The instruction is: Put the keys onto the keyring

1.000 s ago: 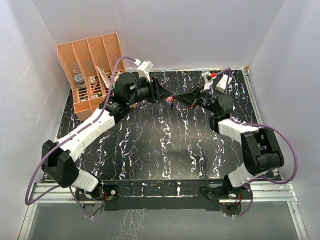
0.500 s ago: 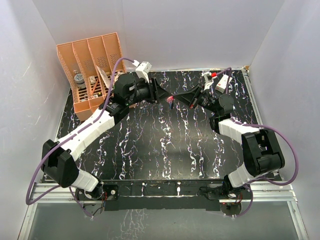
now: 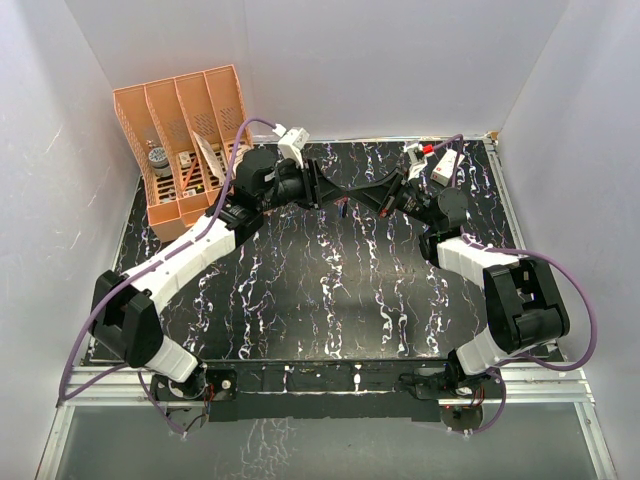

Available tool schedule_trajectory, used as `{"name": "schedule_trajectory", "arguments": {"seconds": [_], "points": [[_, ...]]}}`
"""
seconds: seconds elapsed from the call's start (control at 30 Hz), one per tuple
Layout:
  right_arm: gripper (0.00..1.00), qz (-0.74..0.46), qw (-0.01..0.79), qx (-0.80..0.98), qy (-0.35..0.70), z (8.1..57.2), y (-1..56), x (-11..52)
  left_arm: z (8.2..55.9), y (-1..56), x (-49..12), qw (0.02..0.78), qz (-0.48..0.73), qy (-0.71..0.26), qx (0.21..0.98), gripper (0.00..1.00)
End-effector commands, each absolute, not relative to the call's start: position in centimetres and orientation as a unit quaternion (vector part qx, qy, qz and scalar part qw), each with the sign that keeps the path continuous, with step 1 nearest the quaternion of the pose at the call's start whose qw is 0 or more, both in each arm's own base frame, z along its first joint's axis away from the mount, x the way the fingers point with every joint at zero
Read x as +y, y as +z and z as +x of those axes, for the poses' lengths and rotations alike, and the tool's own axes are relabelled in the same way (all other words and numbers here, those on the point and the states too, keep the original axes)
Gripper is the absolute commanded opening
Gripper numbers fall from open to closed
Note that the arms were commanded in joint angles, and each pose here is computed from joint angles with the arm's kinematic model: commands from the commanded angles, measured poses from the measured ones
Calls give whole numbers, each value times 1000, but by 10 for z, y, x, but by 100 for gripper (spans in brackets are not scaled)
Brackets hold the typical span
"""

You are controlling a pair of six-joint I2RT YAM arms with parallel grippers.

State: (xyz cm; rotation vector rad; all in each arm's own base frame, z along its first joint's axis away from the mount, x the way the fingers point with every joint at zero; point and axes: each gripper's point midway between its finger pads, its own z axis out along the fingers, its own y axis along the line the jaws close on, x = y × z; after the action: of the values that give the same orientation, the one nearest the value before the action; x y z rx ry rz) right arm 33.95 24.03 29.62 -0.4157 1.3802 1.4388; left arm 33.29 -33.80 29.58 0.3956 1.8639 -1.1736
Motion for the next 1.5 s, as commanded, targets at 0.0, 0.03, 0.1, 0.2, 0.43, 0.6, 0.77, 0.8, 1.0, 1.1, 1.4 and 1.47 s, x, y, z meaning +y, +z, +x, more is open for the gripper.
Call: {"name": "schedule_trajectory", "arguments": {"seconds": [0.0, 0.03, 0.1, 0.2, 0.43, 0.6, 0.77, 0.8, 1.0, 1.1, 1.4, 1.47], "points": [[0, -198, 569, 529, 597, 335, 337, 237, 331, 314, -341, 447, 173, -489, 729, 34], [0, -197, 569, 530, 597, 336, 337, 237, 331, 315, -341, 448, 172, -489, 729, 33], [0, -196, 569, 530, 598, 336, 336, 237, 331, 316, -340, 450, 172, -488, 728, 29], [0, -196, 569, 530, 598, 336, 336, 237, 332, 317, -339, 453, 170, -486, 727, 26], [0, -195, 568, 531, 598, 337, 335, 237, 331, 321, -340, 456, 173, -490, 723, 19], [0, -192, 568, 531, 598, 337, 334, 237, 330, 323, -338, 459, 172, -490, 721, 14], [0, -191, 567, 533, 599, 338, 332, 237, 329, 326, -337, 463, 171, -490, 719, 9], [0, -190, 566, 533, 599, 338, 332, 237, 329, 326, -337, 464, 170, -489, 719, 8], [0, -187, 564, 537, 599, 340, 330, 237, 328, 329, -336, 468, 171, -490, 715, 0], [0, -185, 562, 539, 599, 341, 329, 237, 328, 332, -335, 471, 171, -490, 713, 0], [57, -161, 580, 557, 573, 352, 331, 225, 330, 334, -329, 474, 166, -470, 726, 0], [71, -166, 593, 565, 549, 356, 333, 220, 332, 334, -327, 474, 163, -462, 732, 0]]}}
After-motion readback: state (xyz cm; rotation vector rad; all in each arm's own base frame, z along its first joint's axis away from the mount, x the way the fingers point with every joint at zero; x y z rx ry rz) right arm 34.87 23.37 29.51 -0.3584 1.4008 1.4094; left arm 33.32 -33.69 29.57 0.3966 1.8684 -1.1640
